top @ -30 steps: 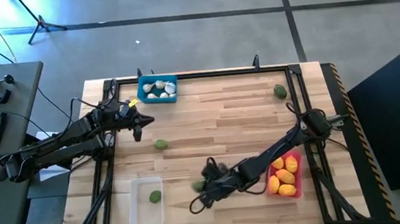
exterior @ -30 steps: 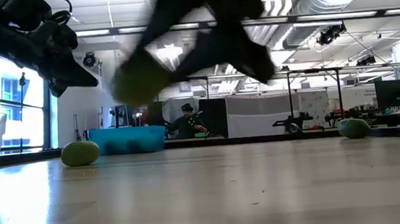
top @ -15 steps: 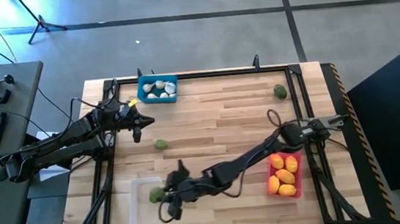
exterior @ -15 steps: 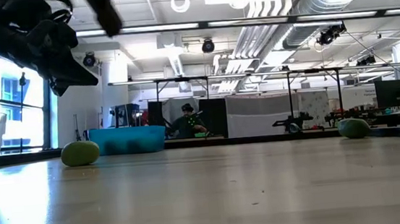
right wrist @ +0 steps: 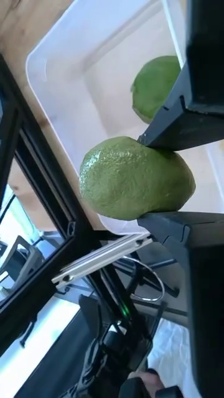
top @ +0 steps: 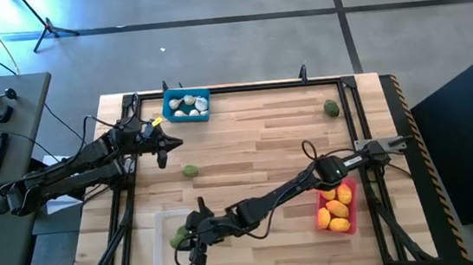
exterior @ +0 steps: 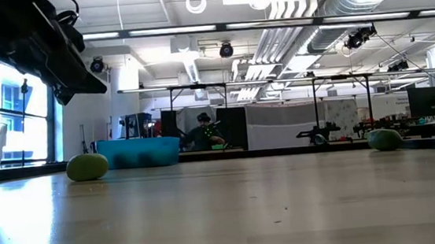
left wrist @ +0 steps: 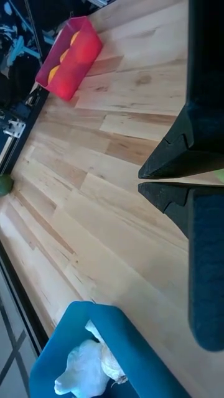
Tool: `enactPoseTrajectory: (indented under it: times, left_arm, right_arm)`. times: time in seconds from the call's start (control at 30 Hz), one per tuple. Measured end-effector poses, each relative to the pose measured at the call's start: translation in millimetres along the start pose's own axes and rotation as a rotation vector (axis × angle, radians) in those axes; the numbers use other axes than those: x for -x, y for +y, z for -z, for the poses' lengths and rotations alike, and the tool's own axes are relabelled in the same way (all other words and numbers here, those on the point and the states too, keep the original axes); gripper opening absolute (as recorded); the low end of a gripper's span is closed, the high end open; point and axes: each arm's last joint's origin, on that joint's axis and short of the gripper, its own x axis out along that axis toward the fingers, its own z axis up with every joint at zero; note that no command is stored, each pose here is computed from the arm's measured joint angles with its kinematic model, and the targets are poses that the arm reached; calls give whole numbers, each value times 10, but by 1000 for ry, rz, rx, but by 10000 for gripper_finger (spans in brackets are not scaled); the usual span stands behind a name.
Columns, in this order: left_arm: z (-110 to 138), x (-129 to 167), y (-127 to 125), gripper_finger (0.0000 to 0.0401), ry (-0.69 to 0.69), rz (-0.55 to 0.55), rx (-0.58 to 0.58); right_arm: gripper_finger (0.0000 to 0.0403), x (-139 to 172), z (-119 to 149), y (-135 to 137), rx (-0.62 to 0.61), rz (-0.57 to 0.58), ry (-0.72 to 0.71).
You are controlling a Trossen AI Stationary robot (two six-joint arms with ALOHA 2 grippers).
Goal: Sort produce into baskets
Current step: Put the lime into the transparent bin
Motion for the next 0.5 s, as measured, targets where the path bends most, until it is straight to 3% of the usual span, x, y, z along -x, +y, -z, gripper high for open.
enactPoseTrajectory:
  times: [0.5]
  left_arm:
    - [0,0,1,7,-1,-2,9]
  right_arm:
    - [134,-121,40,-199,-26,-28,73]
